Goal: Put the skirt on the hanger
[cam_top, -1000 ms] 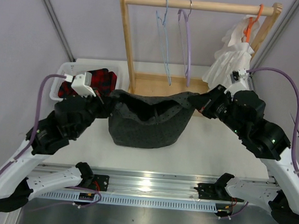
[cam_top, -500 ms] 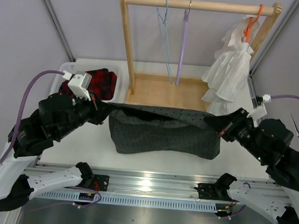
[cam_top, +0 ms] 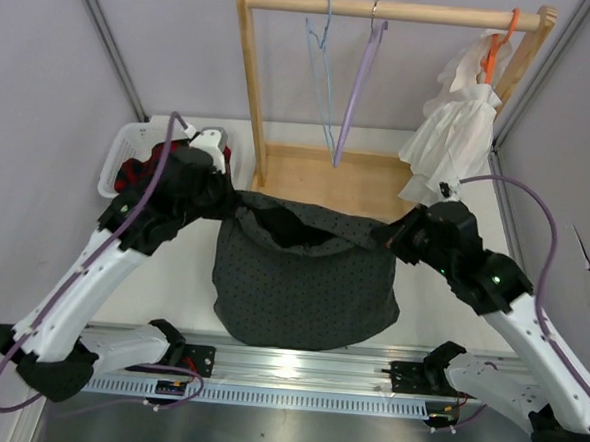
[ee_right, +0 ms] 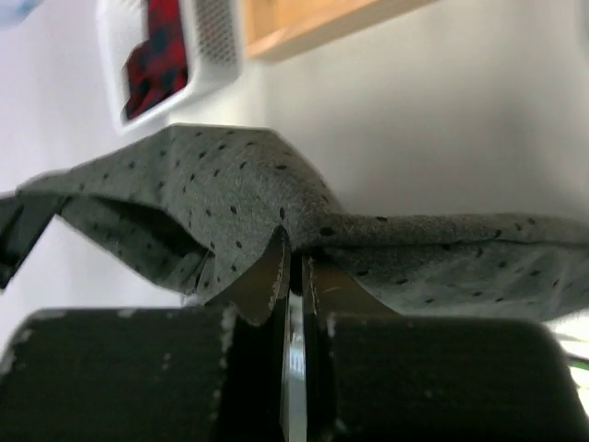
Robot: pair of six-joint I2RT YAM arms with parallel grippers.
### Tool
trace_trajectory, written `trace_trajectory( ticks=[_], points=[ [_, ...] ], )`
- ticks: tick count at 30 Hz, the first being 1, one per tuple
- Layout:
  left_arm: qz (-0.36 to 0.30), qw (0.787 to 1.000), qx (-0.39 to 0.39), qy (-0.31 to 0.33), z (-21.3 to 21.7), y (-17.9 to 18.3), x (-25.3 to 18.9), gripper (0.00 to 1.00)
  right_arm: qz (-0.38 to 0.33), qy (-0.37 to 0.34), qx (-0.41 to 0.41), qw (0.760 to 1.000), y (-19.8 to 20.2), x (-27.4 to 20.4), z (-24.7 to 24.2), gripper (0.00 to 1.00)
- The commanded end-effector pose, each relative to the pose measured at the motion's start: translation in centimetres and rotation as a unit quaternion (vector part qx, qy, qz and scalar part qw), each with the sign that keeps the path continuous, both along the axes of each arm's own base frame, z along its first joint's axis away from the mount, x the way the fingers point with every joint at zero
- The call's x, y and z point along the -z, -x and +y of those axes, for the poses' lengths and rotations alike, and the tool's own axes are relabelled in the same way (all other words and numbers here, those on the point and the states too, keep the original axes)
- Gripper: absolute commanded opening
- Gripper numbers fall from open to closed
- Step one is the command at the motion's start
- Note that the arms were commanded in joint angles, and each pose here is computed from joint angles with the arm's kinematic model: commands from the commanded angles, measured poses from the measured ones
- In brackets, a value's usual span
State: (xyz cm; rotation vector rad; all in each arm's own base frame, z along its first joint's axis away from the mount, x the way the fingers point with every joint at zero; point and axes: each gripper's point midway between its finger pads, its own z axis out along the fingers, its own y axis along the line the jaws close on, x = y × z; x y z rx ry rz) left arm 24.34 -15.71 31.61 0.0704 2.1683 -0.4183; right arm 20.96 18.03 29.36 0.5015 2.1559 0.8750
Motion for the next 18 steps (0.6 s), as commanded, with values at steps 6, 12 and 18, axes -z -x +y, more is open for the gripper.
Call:
trace_trajectory(
  ticks=[6,12,18],
  points=[
    [0.023,0.999,0.002,0.033,-0.8,-8.6,3.6,0.00,0.002,-0.053,0.002,0.999,-9.1,3.7,-1.0,0.00],
    [0.033,0.998,0.015,0.047,-1.4,-13.3,4.3,0.00,-0.015,-0.069,0.001,0.998,-13.9,3.7,-2.2,0.00],
    [0.046,0.995,0.028,0.086,-1.0,-17.3,4.8,0.00,-0.007,-0.083,0.002,0.996,-17.7,4.8,-2.8,0.00]
  ],
)
